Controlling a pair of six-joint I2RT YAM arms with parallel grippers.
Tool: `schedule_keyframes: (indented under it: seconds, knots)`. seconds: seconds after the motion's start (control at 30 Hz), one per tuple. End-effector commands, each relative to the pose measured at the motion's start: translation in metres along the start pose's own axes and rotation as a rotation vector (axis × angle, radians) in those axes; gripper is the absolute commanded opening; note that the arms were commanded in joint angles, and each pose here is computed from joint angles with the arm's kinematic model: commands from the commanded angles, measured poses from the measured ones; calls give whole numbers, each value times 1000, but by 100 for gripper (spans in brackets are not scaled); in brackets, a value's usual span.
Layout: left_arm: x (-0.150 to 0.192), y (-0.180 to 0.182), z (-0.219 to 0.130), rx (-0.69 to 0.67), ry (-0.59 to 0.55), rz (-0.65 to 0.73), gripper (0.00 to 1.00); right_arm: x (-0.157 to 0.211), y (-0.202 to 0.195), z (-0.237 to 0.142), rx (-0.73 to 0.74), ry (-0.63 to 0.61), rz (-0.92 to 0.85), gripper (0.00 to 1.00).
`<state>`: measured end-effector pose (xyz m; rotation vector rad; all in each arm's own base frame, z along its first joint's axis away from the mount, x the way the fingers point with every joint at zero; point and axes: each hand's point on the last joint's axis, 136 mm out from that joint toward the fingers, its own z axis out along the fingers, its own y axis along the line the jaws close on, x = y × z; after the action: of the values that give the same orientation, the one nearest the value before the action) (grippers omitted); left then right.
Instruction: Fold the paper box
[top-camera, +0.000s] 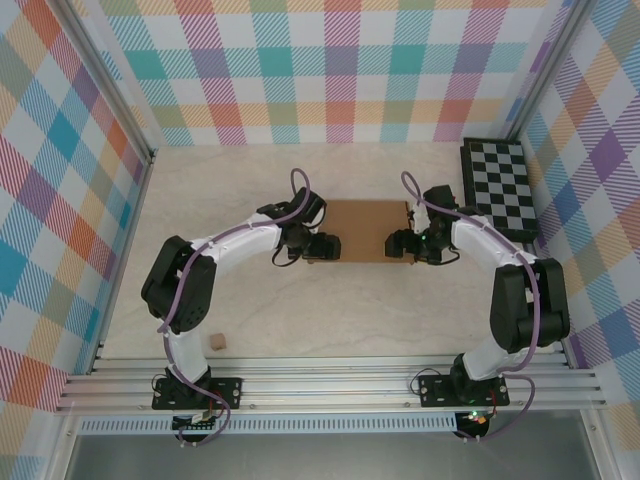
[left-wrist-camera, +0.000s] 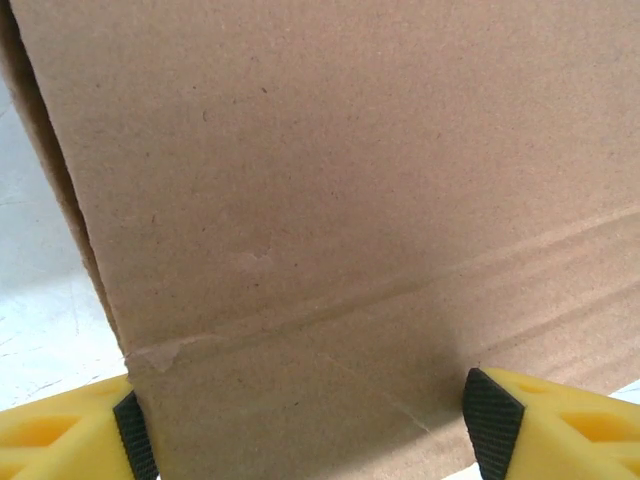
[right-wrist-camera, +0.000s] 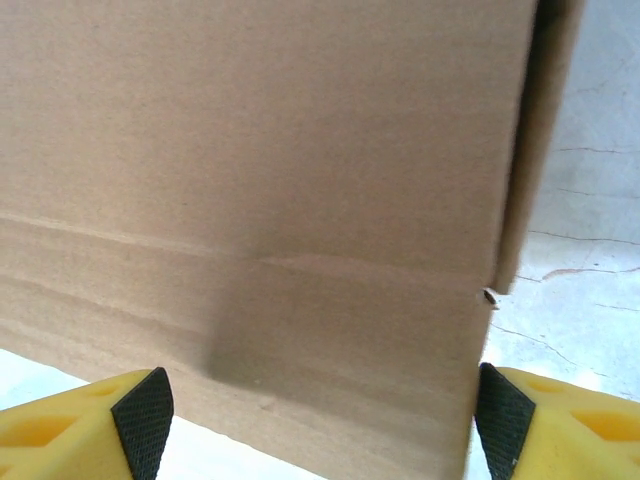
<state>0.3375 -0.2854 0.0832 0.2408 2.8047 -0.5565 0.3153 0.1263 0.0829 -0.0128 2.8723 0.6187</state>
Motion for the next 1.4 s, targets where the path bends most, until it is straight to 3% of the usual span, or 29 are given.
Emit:
schedule_keyframes:
  seconds: [0.0,0.33,0.67,0.8,0.97,1.1,1.23,1.37]
  knots:
    - [-4,-10,-9,36,4,-11,76,-6,15,-2,-66,-4,-11,80]
    - [12,30,-29,-169,-15,74,82,-7,-12,-4,91,-18,-47,79]
    - [38,38,-70,-115,-163,184,82,-6,-6,1,45,-16,-38,79]
    - [56,56,-61,-150,-164,203,77,-8,0,-3,24,-29,-36,79]
    - [28,49,-68,-114,-251,154,79,-8,6,-6,-6,-32,-31,79]
    - [-2,41,-70,-71,-215,61,85,-4,9,-5,-31,-29,-12,79]
    - [3,38,-52,-57,-149,138,88,0,9,-4,-36,-26,-7,80]
    - [8,44,-49,-50,-203,162,89,0,9,-5,-39,-27,-10,80]
